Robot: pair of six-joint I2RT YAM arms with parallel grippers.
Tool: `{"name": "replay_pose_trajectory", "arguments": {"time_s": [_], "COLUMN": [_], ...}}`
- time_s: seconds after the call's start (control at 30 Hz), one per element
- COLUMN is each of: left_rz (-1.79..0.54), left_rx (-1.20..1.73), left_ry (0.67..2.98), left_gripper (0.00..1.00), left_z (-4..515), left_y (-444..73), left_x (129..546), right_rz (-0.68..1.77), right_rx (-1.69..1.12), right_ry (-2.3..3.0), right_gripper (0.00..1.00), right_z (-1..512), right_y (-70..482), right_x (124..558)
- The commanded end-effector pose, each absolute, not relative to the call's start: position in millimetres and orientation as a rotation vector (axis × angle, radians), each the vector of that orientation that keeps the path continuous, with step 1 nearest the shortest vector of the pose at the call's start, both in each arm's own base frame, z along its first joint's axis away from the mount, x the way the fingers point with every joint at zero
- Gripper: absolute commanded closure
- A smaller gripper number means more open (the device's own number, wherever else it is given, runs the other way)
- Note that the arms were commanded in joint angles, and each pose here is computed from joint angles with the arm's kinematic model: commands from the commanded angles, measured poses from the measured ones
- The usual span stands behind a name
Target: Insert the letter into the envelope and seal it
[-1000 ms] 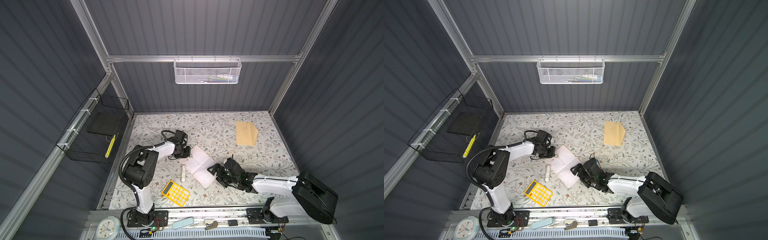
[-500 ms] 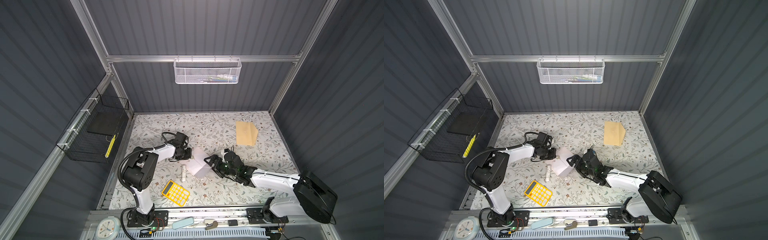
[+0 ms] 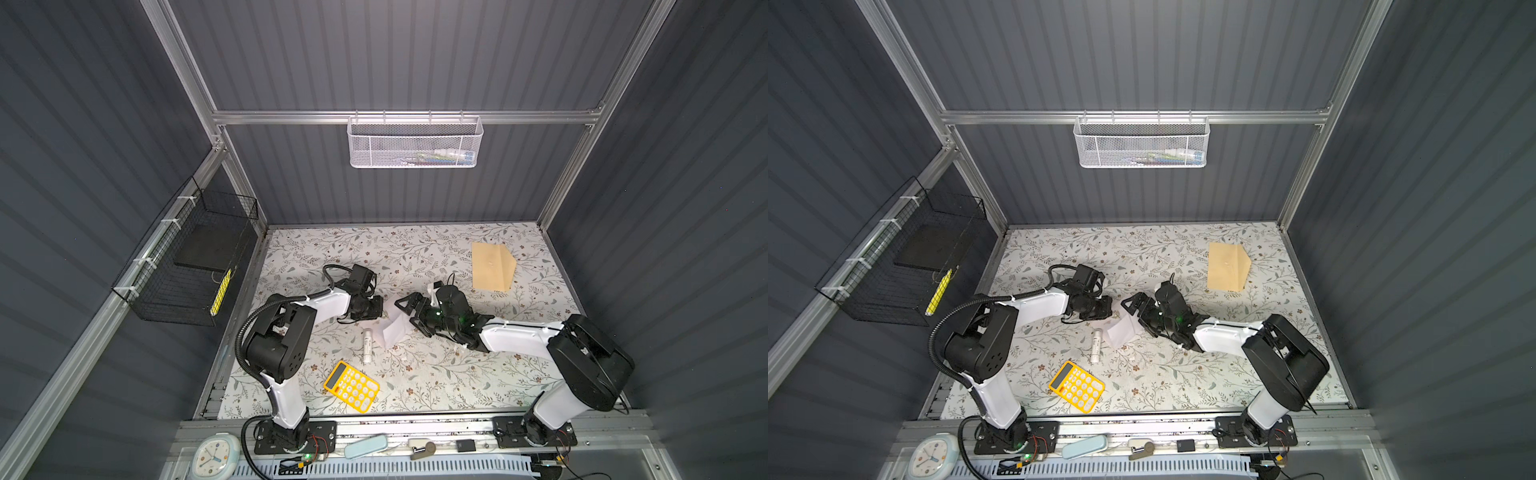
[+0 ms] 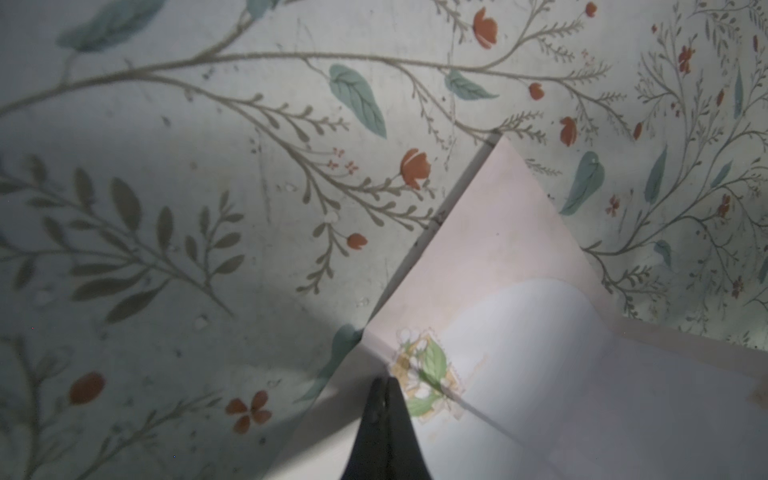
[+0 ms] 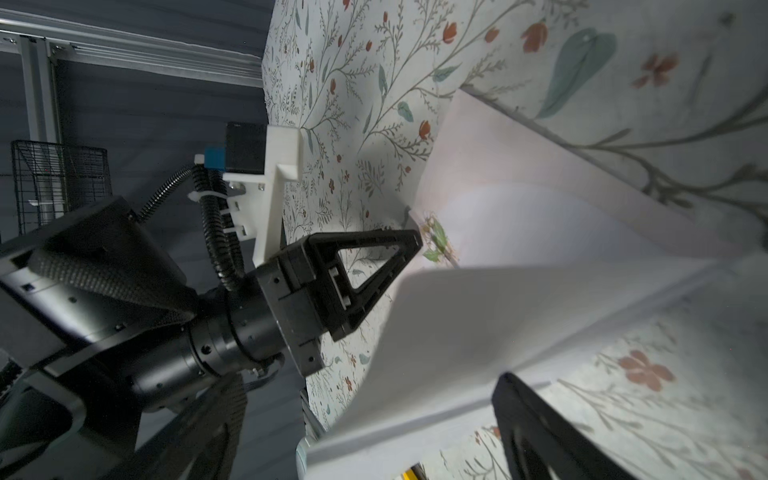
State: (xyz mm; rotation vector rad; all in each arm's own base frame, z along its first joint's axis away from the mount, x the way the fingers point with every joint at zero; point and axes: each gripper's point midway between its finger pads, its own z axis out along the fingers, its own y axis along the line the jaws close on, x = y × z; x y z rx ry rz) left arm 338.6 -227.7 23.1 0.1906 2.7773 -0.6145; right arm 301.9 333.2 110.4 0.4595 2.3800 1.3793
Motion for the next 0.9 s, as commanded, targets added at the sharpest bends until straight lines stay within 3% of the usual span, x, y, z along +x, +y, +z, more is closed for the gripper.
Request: {"name": "replay_pose_trajectory", "arguments": {"time_s": [0.0,0.7,0.87], "left_rz": [-0.596,-0.547,-0.501], "left_rx": [0.176,0.126,0.03], "left_ry": [2.893,2.824,2.769], "left_gripper": [0.98,0.99,0.78], "left_z": [3.7,12.7,31.3], "left_y": [-221.2,-223.7,-216.6], "left_x": [311.0,337.9,349.8], "right_rz": [1.44,1.319,1.293], "right_rx": [0.406,0.542,0.562], "right_ry": [2.353,2.463,2.48], "right_gripper": [0.05,0.04,0.03], "right_z": [118.5,51.7,41.9], "right_y": [346.8,332.1,327.5], "right_x": [311.2,317.1,314.1]}}
